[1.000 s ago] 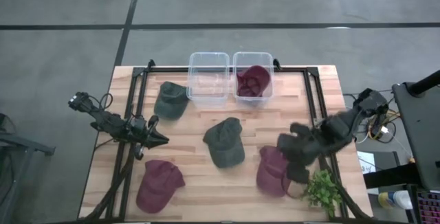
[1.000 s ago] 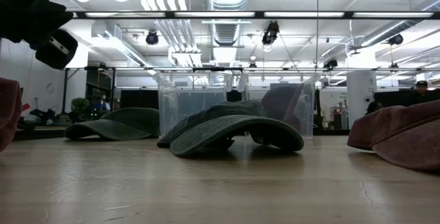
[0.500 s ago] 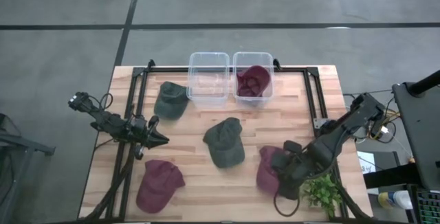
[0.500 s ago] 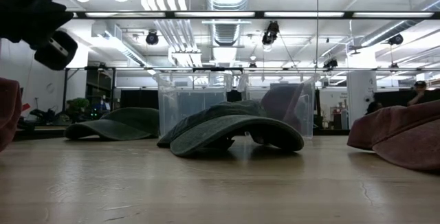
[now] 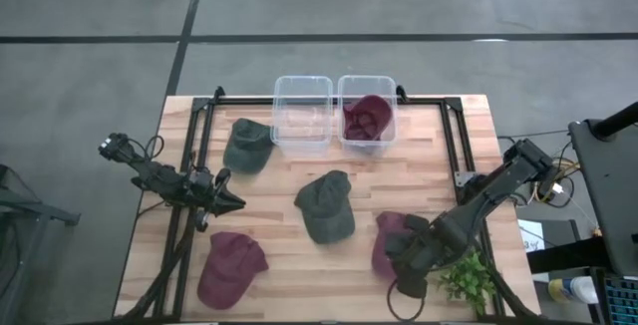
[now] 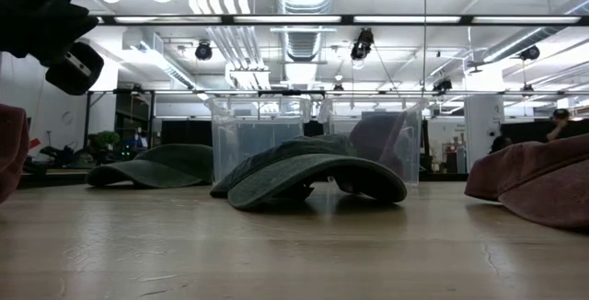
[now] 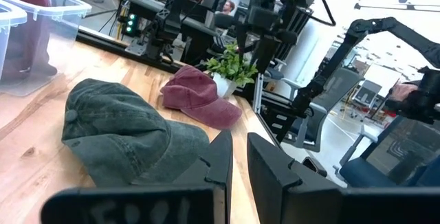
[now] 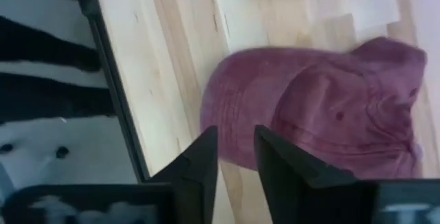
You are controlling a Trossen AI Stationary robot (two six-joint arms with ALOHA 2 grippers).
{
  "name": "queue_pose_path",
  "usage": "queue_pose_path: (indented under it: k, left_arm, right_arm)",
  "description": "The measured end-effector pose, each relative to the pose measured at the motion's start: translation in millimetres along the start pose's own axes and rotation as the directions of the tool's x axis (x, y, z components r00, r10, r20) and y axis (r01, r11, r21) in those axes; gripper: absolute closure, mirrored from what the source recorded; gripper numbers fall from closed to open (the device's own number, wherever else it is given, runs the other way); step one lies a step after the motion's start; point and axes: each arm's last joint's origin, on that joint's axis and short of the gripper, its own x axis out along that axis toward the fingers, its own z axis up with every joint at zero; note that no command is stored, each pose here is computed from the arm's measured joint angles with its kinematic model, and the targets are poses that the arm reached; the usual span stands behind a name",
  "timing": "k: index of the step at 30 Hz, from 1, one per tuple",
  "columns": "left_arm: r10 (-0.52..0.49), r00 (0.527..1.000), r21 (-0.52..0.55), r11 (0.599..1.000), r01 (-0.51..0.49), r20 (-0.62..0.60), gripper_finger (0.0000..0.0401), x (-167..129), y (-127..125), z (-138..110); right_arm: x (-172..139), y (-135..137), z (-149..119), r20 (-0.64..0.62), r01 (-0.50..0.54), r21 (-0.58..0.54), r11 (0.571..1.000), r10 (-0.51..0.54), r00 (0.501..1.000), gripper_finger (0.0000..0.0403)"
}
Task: Pick & Place hat
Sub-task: Put the right red cap into the right transparent bin
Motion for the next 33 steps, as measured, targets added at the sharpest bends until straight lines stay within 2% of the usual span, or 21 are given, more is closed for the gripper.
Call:
queue_pose_path:
  k: [7, 12, 24, 33]
  left_arm:
    - [0.0, 1.0, -0.001, 1.0, 0.0, 0.0, 0.0362, 0.0, 0.0, 0.1]
    - [-0.002, 1.0, -0.006, 1.0, 0.002, -0.002, 0.0362, 0.1, -0.1, 0.0]
    - [-0.003, 1.0, -0.005, 1.0, 0.003, -0.002, 0.0362, 0.1, -0.2, 0.1]
    - [-0.002, 1.0, -0.004, 1.0, 0.002, -0.005, 0.0362, 0.0, -0.2, 0.0]
  right_arm:
    - [20.8, -3.3, -3.1, -0.133, 0.109, -0.011, 0.994, -0.109, 0.985, 0.0233]
    - [24.8, -7.1, -6.7, -0.18, 0.132, -0.027, 0.991, -0.134, 0.974, 0.0202]
    - [45.6, -19.6, -18.3, -0.259, 0.129, -0.062, 0.99, -0.141, 0.955, 0.0192]
    - [52.0, -24.4, -22.1, -0.278, 0.09, -0.254, 0.963, -0.162, 0.947, 0.019]
